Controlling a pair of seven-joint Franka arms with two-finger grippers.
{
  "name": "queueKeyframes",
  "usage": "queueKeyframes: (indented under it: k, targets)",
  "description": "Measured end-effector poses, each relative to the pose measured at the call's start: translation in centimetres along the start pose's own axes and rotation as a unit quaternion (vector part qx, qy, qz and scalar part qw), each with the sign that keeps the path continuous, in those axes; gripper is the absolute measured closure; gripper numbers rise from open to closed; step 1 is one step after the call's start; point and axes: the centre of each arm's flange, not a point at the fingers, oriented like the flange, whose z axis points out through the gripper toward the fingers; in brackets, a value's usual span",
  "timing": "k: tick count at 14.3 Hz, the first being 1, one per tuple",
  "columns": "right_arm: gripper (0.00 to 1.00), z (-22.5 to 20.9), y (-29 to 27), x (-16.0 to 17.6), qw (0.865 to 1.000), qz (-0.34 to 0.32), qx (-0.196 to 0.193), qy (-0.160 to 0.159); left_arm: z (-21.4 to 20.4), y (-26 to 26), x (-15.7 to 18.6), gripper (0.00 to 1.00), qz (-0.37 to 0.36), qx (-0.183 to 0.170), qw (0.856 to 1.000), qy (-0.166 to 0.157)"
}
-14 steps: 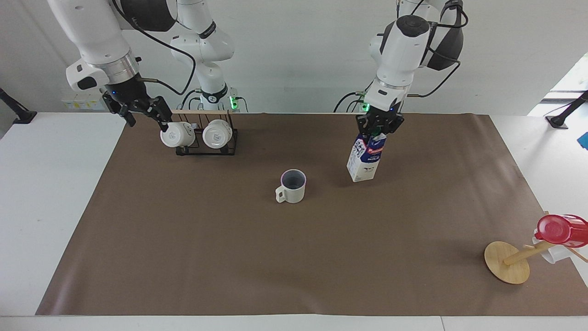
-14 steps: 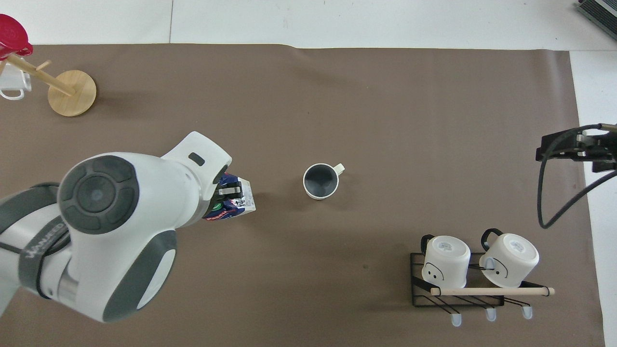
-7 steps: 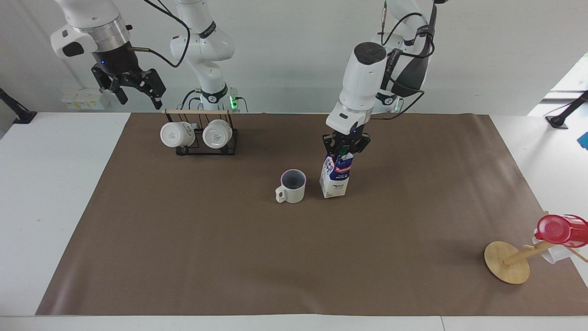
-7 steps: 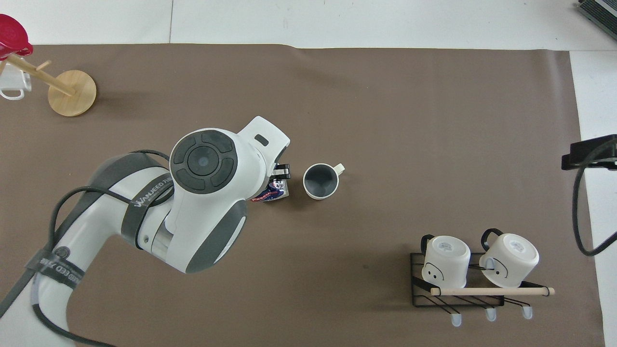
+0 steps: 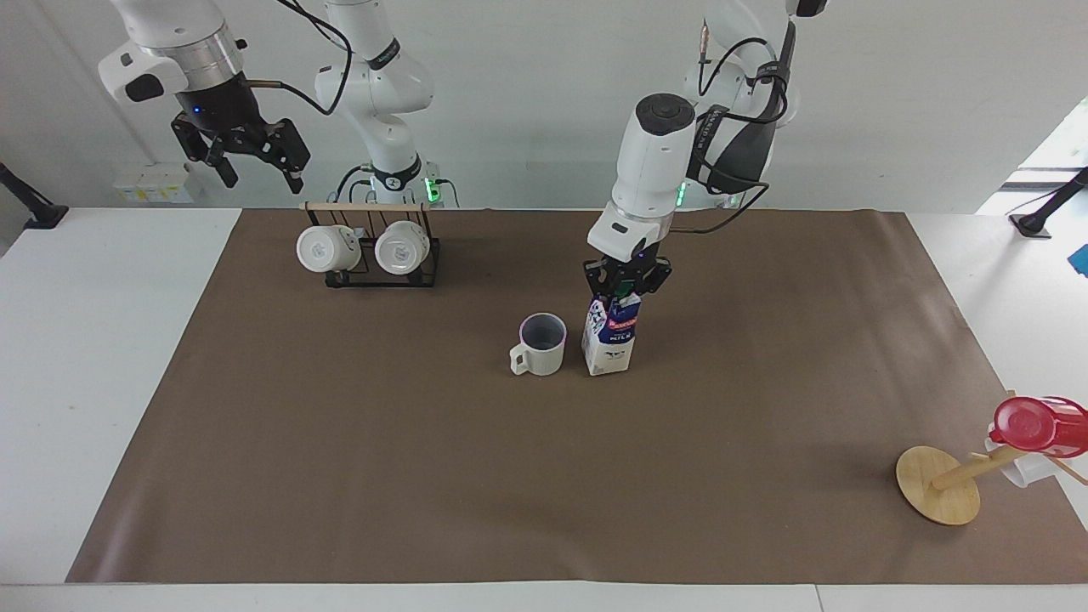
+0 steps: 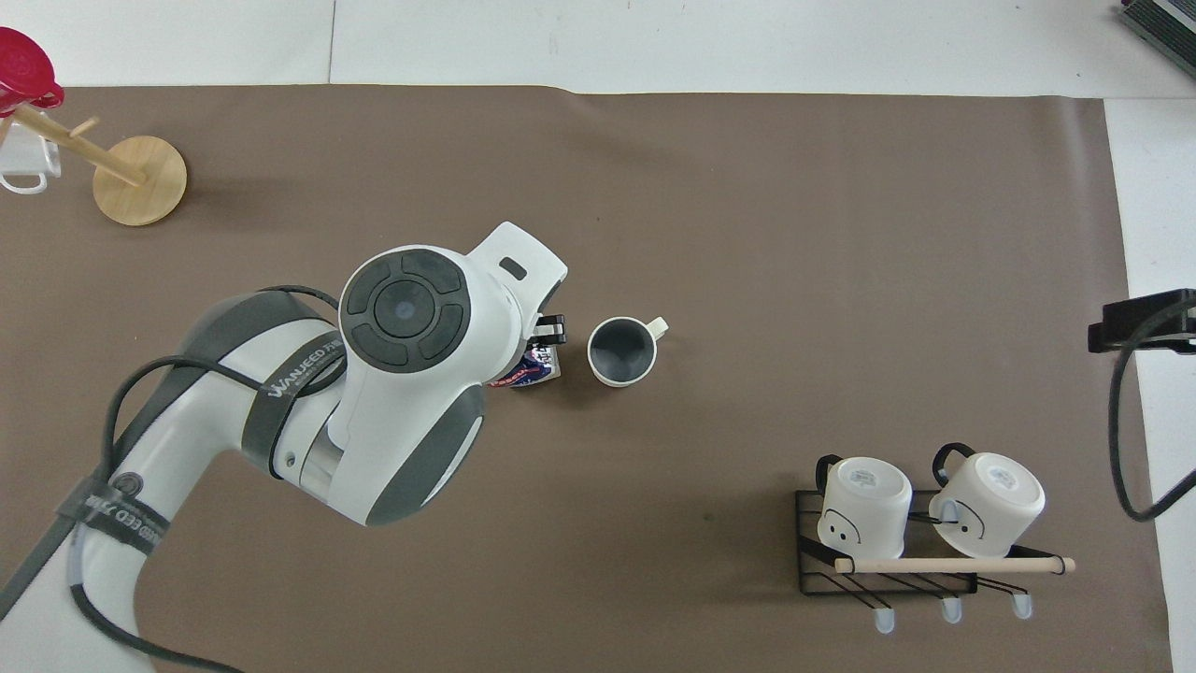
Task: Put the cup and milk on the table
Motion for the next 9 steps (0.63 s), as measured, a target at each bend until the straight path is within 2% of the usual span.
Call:
queueKeyframes:
  k: [6, 9]
  targets:
    - [0.00, 0.0, 0.2, -0.4, 1.000, -0.005, -0.003, 0.002, 0.7, -0.2, -0.3, 0.60, 0.002, 0.009, 1.000, -0.006]
    - [0.00, -0.1, 0.3, -0.4, 1.000, -0.004, -0.002, 0.004, 1.1, -0.4, -0.4, 0.56, 0.002, 0.011, 1.000, -0.009]
